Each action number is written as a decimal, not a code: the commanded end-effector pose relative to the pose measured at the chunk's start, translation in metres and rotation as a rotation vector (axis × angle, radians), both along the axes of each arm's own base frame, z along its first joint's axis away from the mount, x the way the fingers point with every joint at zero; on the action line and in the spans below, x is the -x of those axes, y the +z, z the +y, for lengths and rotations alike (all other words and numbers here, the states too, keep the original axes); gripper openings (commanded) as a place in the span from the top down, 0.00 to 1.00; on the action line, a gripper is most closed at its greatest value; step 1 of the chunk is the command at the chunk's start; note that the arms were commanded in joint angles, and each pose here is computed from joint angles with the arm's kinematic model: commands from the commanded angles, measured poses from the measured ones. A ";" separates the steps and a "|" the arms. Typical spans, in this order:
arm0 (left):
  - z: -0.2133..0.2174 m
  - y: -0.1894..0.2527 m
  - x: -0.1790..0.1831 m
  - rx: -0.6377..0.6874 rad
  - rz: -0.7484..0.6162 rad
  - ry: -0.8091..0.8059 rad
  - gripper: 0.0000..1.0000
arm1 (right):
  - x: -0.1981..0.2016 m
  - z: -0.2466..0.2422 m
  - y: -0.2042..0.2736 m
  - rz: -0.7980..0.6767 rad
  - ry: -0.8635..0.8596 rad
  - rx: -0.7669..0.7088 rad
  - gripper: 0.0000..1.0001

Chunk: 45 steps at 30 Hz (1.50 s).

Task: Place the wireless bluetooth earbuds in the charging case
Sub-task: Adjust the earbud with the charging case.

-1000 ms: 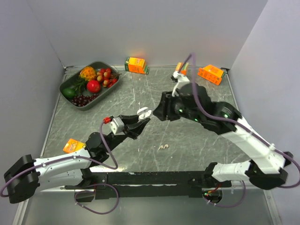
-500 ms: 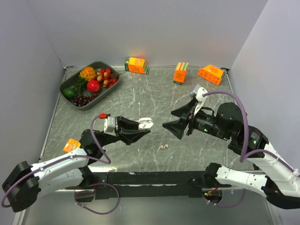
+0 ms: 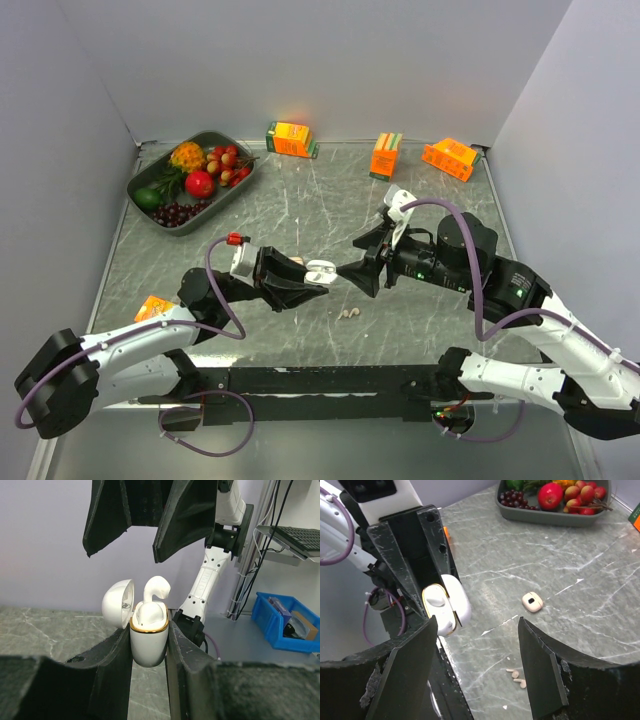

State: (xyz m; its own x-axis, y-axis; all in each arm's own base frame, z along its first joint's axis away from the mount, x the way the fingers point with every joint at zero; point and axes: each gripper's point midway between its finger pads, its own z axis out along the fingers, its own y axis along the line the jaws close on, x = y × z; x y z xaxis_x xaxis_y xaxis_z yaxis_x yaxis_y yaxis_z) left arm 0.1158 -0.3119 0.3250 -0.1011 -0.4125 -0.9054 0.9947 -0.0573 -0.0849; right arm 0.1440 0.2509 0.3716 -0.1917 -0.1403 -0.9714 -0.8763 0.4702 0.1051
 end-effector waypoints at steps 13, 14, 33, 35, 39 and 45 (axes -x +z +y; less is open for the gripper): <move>0.008 0.027 0.004 0.069 -0.069 0.016 0.99 | 0.007 0.001 0.005 -0.013 0.032 -0.020 0.24; 0.008 0.026 0.004 0.069 -0.069 0.018 0.99 | 0.007 0.001 0.004 -0.011 0.030 -0.020 0.24; 0.010 0.029 0.004 0.079 -0.070 0.027 0.99 | 0.008 0.012 -0.002 0.024 0.038 0.002 0.24; 0.011 0.029 0.006 0.079 -0.071 0.020 0.99 | 0.006 0.014 -0.002 0.028 0.029 0.002 0.24; 0.011 0.029 0.005 0.082 -0.070 0.022 0.99 | 0.001 0.016 -0.001 0.039 0.007 -0.003 0.25; 0.011 0.030 0.005 0.082 -0.074 0.028 0.99 | -0.006 0.020 0.000 0.067 -0.037 -0.009 0.26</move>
State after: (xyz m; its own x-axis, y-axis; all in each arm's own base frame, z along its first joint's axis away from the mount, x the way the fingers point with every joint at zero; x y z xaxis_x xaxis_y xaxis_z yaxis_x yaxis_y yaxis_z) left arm 0.1177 -0.3084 0.3294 -0.0903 -0.4228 -0.9017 0.9959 -0.0337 -0.0839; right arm 0.1416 0.2701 0.3508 -0.2678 -0.1843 -0.9457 -0.8743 0.4588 0.1582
